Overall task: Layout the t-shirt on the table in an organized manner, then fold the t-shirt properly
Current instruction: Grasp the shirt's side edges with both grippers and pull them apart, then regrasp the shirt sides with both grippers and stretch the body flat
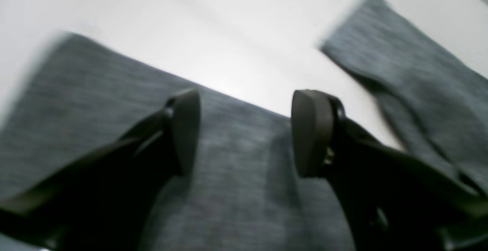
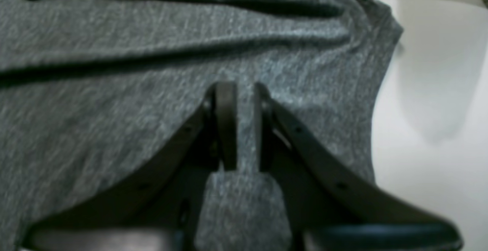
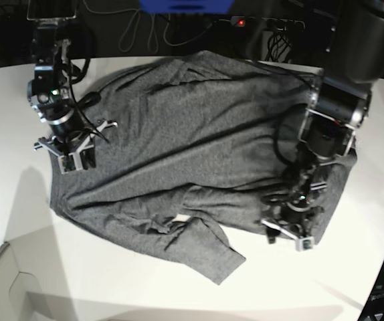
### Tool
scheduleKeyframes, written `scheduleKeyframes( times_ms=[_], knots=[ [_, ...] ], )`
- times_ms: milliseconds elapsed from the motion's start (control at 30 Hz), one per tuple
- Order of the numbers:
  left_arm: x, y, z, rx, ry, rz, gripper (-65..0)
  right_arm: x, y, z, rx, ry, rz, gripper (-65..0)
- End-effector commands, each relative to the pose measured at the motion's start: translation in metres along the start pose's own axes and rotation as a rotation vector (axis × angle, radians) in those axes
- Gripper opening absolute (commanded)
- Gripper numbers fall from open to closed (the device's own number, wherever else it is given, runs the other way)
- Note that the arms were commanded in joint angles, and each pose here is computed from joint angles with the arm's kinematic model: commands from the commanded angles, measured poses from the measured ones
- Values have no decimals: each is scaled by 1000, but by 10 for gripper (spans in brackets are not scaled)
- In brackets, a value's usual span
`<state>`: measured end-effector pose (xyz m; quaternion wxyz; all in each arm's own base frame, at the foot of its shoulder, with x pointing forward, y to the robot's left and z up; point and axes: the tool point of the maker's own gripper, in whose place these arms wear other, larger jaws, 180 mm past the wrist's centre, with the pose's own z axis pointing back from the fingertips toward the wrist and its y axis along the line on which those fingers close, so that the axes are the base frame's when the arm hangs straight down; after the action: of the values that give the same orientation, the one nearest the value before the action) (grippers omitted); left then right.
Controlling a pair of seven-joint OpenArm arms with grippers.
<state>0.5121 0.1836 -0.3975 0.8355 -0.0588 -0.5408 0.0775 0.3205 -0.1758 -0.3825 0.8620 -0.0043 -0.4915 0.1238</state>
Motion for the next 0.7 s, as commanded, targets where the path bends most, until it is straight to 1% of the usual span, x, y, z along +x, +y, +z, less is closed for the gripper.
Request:
scheduleKeyframes(
  times_ms=[0,133,233,300,400,467,600,667],
  knots=[
    [35,-3,-4,-13,-80,5,-279,16,-7,-1,-5,-51,12,-581],
    [34,13,-2,11,-77,-7,-279,33,-18,-13,-18,-77,18,-581],
    [28,18,0,18,-65,-11,-279,43,-32,-31,-28,-77,20,-581],
    [28,36,3,45,-62,-23,-279,51,-34,-49,5,-72,16,-581],
    [29,43,4,56,-61,-31,-279,57,-35,-69,58,-53,13,-581],
    [30,49,6,65,-60,-45,-279,56,-43,-78,68,-30,14,-581],
    [33,61,8,82,-61,-57,-279,51,-40,-95,129,15,-9,-581],
    [24,69,10,102,-38,-56,-279,48,-40,-104,149,40,-31,-581]
  ],
)
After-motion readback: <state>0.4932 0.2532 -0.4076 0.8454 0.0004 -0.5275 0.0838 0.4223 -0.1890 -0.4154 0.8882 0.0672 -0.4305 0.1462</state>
